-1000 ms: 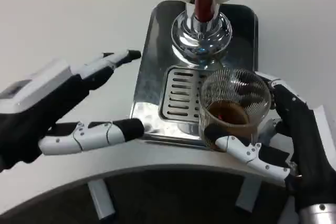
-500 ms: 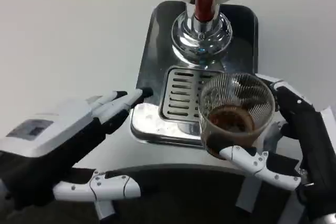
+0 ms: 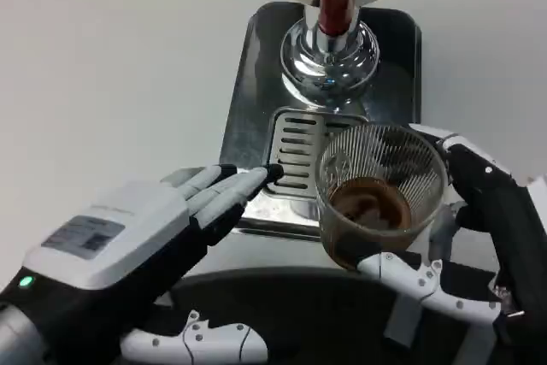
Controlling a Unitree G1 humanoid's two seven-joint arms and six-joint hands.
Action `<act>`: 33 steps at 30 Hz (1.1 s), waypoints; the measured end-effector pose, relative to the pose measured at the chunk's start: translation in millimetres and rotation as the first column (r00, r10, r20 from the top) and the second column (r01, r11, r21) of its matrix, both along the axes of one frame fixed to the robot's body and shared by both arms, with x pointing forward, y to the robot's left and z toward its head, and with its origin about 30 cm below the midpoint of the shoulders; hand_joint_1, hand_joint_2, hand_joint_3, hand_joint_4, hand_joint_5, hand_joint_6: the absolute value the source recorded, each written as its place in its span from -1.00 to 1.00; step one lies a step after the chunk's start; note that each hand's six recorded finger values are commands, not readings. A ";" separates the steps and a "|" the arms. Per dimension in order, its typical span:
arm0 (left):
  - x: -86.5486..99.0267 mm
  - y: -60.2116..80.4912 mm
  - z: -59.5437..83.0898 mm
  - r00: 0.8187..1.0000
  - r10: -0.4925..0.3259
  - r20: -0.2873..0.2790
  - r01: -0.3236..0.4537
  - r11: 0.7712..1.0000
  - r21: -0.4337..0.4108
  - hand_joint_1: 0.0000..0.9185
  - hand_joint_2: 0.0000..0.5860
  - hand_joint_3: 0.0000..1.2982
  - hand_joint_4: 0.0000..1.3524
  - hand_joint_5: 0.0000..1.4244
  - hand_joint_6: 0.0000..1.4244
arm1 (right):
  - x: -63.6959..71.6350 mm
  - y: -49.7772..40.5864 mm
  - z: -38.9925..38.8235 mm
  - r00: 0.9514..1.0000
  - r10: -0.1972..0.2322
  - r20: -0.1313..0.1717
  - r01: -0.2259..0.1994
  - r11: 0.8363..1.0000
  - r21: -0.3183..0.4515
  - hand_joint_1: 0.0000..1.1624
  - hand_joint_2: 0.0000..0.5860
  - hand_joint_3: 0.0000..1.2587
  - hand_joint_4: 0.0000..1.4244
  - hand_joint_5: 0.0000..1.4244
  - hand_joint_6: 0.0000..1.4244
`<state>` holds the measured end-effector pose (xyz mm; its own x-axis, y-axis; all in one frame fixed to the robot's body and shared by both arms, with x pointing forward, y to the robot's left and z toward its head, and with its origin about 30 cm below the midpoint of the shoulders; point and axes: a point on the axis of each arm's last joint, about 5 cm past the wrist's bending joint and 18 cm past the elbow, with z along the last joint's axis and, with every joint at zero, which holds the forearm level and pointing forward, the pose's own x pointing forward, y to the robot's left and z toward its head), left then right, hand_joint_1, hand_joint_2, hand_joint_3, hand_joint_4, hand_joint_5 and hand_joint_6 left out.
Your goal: Grasp the cup under the faucet to collect the drink, then remove the cup.
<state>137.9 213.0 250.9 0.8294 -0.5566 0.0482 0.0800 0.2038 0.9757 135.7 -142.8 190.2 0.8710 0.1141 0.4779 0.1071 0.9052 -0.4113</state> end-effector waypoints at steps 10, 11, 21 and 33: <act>-9.3 -3.8 0.8 0.996 0.086 0.015 -0.087 0.996 0.024 -1.00 -0.74 -1.00 -1.00 -1.00 -1.00 | -9.5 -5.4 5.4 1.000 0.030 0.002 -0.030 1.000 -0.004 0.43 -0.27 0.25 0.22 0.47 0.69; -10.9 -4.0 0.4 0.996 0.089 0.010 -0.090 0.996 0.028 -1.00 -0.74 -1.00 -1.00 -1.00 -1.00 | -10.6 -5.2 5.9 0.999 0.032 0.004 -0.032 0.999 -0.004 0.43 -0.27 0.25 0.22 0.47 0.69; -23.2 0.0 -0.1 0.991 0.135 -0.008 -0.135 0.990 0.029 -1.00 -0.74 -1.00 -1.00 -1.00 -1.00 | -14.5 1.1 5.9 0.995 0.096 -0.013 -0.096 0.995 -0.005 0.43 -0.29 0.26 0.24 0.47 0.69; -30.1 6.3 0.8 0.987 0.158 -0.022 -0.157 0.987 0.027 -1.00 -0.74 -1.00 -1.00 -1.00 -1.00 | -16.8 6.6 3.7 0.988 0.150 -0.038 -0.150 0.989 -0.011 0.43 -0.28 0.27 0.24 0.48 0.69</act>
